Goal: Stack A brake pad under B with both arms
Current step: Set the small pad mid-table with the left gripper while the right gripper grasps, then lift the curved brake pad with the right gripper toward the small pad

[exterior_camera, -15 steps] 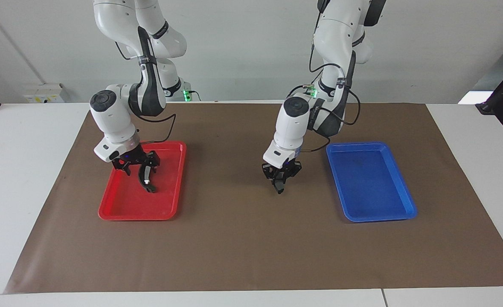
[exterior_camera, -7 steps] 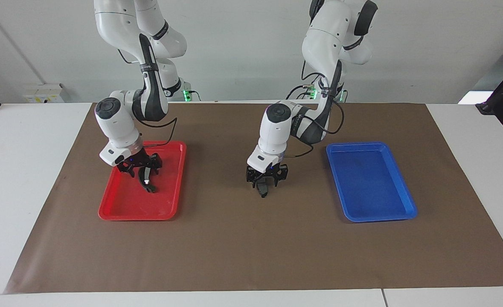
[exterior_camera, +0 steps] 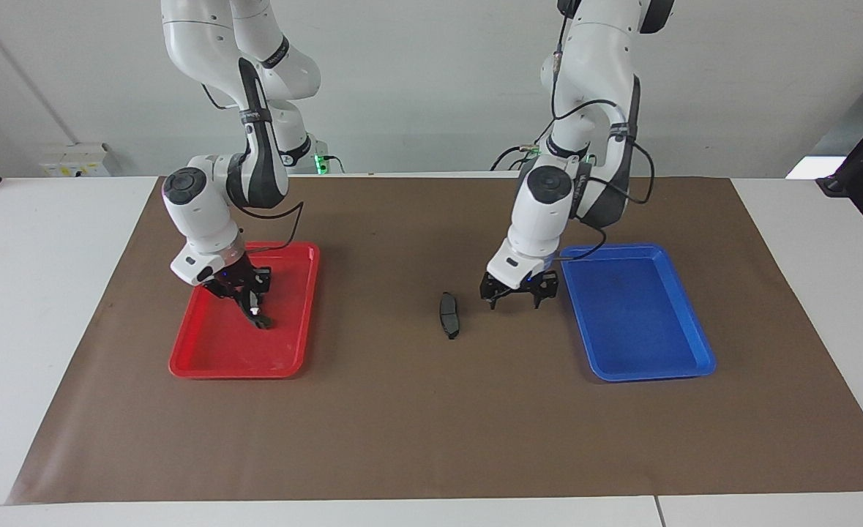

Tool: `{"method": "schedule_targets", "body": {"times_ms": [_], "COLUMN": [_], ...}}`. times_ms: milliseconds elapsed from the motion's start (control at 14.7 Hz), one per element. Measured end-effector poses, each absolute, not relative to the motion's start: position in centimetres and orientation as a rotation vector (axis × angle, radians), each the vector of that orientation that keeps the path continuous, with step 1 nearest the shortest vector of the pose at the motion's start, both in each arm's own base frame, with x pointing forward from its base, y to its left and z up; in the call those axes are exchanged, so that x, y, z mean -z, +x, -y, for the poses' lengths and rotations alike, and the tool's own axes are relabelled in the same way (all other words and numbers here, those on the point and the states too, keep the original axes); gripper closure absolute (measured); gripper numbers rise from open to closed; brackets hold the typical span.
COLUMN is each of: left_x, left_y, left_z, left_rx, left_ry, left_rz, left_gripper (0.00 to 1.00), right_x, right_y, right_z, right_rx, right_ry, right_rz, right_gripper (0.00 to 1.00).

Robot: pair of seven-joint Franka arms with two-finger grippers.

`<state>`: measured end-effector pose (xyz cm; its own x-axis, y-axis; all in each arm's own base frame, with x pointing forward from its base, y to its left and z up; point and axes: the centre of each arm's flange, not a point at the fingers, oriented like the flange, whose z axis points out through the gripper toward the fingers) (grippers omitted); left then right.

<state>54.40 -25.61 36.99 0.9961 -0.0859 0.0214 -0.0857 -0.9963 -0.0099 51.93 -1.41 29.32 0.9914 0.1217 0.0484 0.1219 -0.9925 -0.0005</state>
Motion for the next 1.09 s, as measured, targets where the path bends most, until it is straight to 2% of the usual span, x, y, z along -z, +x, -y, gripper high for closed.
{"method": "schedule_targets", "body": {"times_ms": [204, 408, 680, 883, 1087], "left_x": [-41.2, -45.0, -52.3, -57.1, -59.0], "left_y": [55.9, 56.7, 57.7, 57.5, 57.3], "left_z": [16.3, 8.8, 3.5, 0.5, -0.2], "left_rx": [-0.007, -0.048, -0.059, -0.070, -0.069], "left_ry": [-3.120, -3.119, -3.121, -3.122, -3.123], "left_rz": [-0.159, -0.123, -0.133, -0.168, -0.168], "left_gripper": [0.00, 0.00, 0.00, 0.00, 0.00], "right_x": [-30.7, -35.3, -38.9, -39.0, -37.7], "right_y": [52.8, 55.1, 56.1, 56.3, 56.7], "right_z": [0.6, -4.8, -14.6, -20.5, -28.2], "right_rx": [0.040, 0.007, 0.071, 0.084, 0.057], "right_ry": [-3.130, -3.128, -3.114, -3.103, -3.105], "right_rz": [0.120, 0.023, 0.042, -0.037, 0.006], "right_gripper": [0.57, 0.57, 0.57, 0.57, 0.57]}}
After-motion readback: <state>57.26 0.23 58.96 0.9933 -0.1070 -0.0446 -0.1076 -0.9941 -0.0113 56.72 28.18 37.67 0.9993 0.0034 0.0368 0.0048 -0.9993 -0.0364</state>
